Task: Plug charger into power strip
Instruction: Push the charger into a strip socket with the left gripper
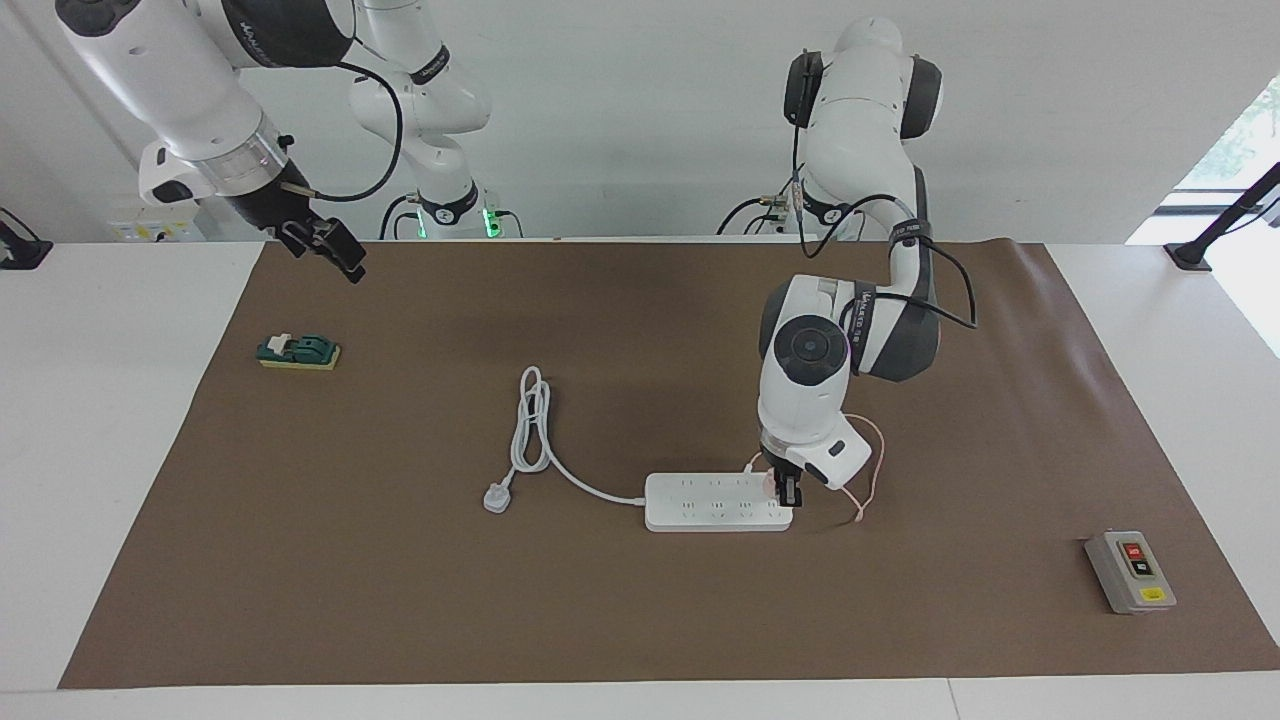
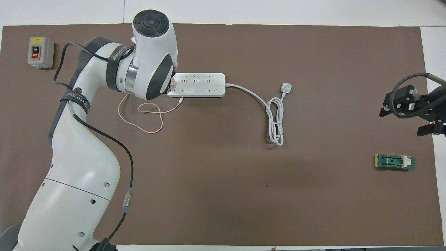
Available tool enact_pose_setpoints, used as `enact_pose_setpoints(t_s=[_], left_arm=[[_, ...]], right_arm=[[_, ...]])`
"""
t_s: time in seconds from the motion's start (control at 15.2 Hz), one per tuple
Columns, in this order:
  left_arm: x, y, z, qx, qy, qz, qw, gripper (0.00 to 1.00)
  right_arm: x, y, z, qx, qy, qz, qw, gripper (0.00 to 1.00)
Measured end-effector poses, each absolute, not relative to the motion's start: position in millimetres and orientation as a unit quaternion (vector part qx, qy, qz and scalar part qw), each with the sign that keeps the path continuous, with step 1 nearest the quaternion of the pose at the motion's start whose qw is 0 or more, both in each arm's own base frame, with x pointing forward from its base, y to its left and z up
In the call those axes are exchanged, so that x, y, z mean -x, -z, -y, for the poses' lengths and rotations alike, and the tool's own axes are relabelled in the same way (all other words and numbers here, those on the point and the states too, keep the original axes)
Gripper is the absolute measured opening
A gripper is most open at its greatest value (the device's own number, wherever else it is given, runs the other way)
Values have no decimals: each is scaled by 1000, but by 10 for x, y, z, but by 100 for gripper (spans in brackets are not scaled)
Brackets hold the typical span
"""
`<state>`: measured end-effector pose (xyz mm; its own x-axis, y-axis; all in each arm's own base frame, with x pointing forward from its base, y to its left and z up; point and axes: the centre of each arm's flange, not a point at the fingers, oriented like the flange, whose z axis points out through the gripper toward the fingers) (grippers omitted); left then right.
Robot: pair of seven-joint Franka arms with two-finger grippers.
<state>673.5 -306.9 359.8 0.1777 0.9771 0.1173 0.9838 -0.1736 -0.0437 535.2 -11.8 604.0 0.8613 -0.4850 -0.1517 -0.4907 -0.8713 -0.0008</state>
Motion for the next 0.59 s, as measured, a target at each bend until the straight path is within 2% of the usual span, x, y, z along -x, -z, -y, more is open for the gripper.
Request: enact_pose_setpoints(t_s=[0.59], left_arm=[[-6678, -3594, 3063, 770, 27, 635, 59, 31]], right_arm=[[-5352, -6040, 118, 964, -73, -253, 20, 100]])
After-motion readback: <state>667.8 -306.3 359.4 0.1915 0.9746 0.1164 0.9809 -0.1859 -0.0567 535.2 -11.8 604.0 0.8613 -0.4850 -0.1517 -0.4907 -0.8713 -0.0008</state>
